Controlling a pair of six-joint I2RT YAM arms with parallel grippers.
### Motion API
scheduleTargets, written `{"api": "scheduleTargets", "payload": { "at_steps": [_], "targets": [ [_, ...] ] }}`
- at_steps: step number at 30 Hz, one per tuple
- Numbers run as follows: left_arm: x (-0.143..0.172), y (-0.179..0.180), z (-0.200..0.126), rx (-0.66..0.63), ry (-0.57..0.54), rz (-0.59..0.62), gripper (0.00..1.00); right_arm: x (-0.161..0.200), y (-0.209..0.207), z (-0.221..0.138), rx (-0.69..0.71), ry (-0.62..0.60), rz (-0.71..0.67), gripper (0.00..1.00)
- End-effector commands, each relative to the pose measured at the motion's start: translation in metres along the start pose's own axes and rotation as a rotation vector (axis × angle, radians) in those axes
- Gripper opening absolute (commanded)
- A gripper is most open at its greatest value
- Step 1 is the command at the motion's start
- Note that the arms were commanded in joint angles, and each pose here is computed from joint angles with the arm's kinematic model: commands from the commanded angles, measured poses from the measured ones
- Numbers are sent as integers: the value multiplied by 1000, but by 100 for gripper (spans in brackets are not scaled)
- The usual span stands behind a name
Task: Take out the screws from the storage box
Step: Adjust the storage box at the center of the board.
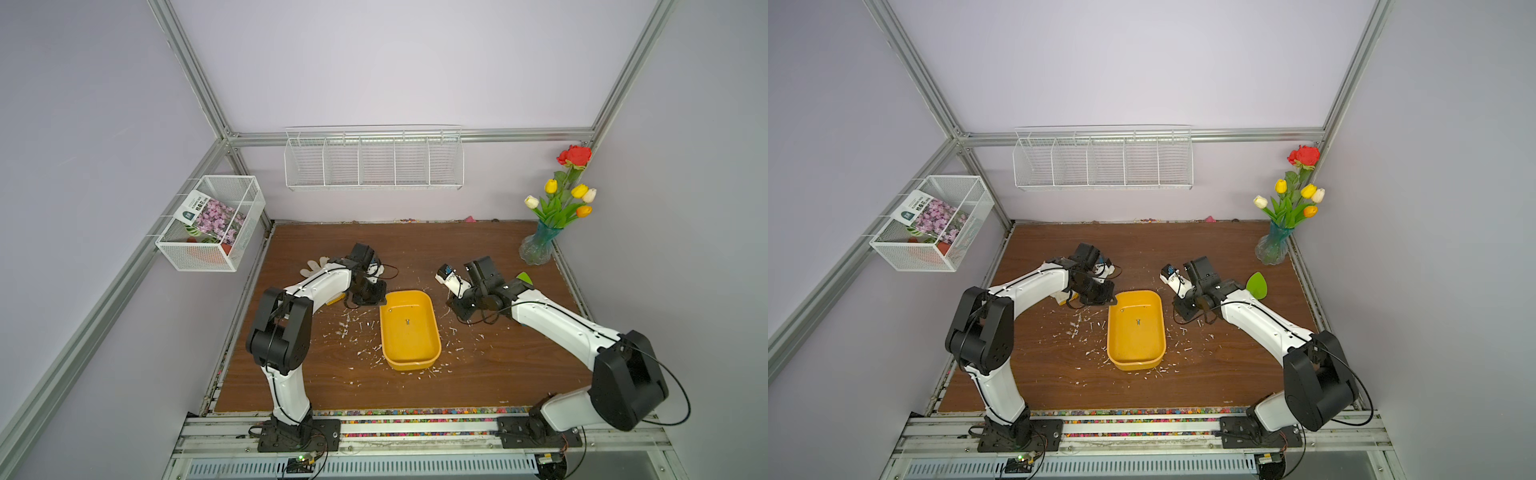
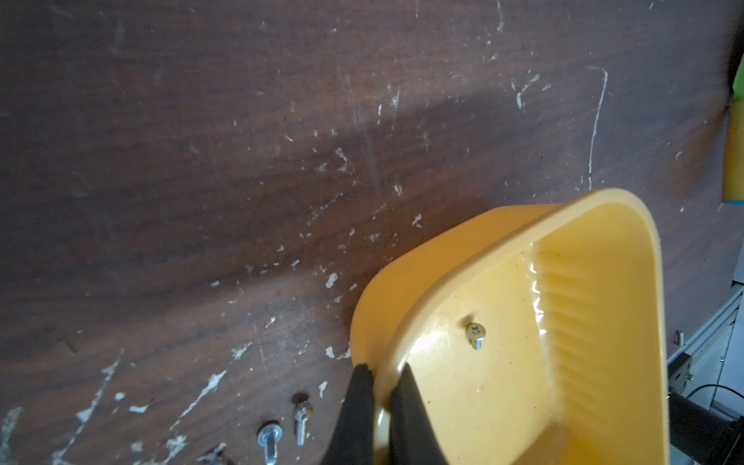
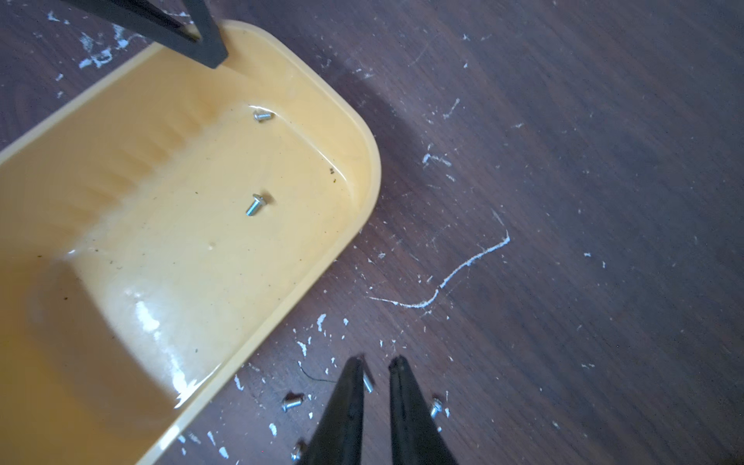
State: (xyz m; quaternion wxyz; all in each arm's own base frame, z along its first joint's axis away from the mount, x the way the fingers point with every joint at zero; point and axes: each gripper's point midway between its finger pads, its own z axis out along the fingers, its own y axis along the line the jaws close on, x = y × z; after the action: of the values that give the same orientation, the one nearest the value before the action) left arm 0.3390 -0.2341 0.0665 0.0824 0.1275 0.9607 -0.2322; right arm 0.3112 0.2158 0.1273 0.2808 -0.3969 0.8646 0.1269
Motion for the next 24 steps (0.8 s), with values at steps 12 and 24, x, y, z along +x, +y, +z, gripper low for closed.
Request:
{"api": "scheduleTargets", "payload": {
  "at_steps": [12, 24],
  "targets": [
    [3, -4, -15, -18, -60, -12, 27, -30, 77, 30, -177, 51, -127, 24],
    [-3, 2, -60, -30, -171, -107, 42, -7, 116, 75, -308, 196, -215, 38]
  ]
}}
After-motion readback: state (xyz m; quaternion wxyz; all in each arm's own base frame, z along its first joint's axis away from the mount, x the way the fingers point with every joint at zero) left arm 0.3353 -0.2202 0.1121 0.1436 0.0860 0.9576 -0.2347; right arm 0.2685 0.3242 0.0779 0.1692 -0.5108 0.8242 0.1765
